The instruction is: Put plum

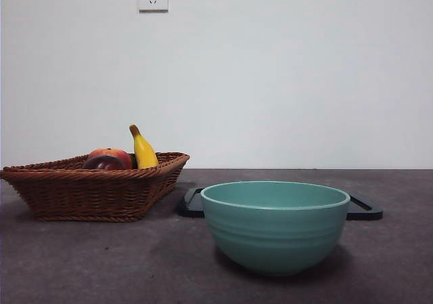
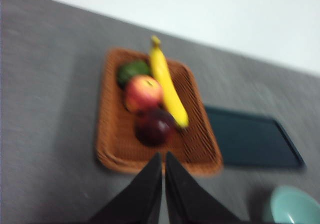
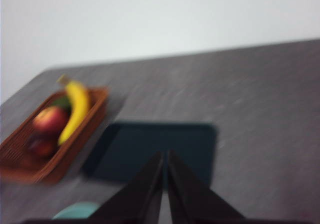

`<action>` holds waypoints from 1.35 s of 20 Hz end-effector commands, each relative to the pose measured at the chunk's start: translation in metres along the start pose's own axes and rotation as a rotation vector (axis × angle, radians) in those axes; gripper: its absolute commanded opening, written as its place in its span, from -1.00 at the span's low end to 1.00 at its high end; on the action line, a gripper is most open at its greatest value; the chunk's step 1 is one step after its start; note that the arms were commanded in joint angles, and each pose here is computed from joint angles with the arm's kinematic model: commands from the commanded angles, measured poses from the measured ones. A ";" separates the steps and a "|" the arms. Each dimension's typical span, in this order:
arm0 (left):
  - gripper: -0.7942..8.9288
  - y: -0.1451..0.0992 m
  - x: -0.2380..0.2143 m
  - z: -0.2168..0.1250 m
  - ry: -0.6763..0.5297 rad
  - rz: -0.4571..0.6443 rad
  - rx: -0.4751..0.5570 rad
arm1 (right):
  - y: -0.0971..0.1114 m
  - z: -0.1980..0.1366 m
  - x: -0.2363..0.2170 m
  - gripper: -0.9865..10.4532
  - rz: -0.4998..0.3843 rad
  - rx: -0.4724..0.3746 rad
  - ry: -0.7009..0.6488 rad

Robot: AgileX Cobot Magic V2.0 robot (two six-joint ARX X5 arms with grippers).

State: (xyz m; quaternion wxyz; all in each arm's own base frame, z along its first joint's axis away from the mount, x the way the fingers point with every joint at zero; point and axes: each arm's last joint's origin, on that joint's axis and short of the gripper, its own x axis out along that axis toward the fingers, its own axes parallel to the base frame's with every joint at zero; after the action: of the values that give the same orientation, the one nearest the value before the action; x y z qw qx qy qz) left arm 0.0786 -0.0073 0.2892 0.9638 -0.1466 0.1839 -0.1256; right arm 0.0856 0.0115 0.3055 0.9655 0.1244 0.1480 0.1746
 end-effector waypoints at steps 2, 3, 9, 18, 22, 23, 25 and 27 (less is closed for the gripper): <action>-0.82 -0.008 -0.003 0.015 0.101 -0.093 0.128 | 0.007 0.021 0.002 -0.81 0.108 -0.070 0.121; -0.82 -0.009 -0.003 0.018 0.123 -0.110 0.139 | 0.008 0.025 0.003 -0.81 0.128 -0.073 0.153; -0.82 -0.017 -0.005 0.027 0.247 -0.223 0.189 | 0.013 0.036 0.007 -0.81 0.199 -0.078 0.363; -0.80 -0.020 -0.007 0.023 0.331 -0.263 0.196 | 0.021 0.028 0.009 -0.81 0.274 -0.107 0.517; -0.07 -0.020 -0.007 0.023 0.331 -0.263 0.196 | 0.021 0.028 0.009 -0.44 0.272 -0.099 0.519; 0.07 -0.020 -0.007 0.023 0.331 -0.262 0.196 | 0.021 0.028 0.009 -0.23 0.271 -0.096 0.519; 0.14 -0.020 -0.007 0.023 0.331 -0.262 0.195 | 0.021 0.028 0.009 -0.14 0.271 -0.093 0.519; 0.13 -0.020 -0.007 0.023 0.331 -0.261 0.187 | 0.021 0.028 0.009 -0.14 0.271 -0.093 0.519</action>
State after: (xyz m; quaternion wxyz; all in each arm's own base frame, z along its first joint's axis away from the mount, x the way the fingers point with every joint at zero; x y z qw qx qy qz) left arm 0.0775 -0.0174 0.3126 0.9021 -0.0616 0.3193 -0.2835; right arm 0.0967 0.0286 0.3300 0.8649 0.0525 0.3734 0.3314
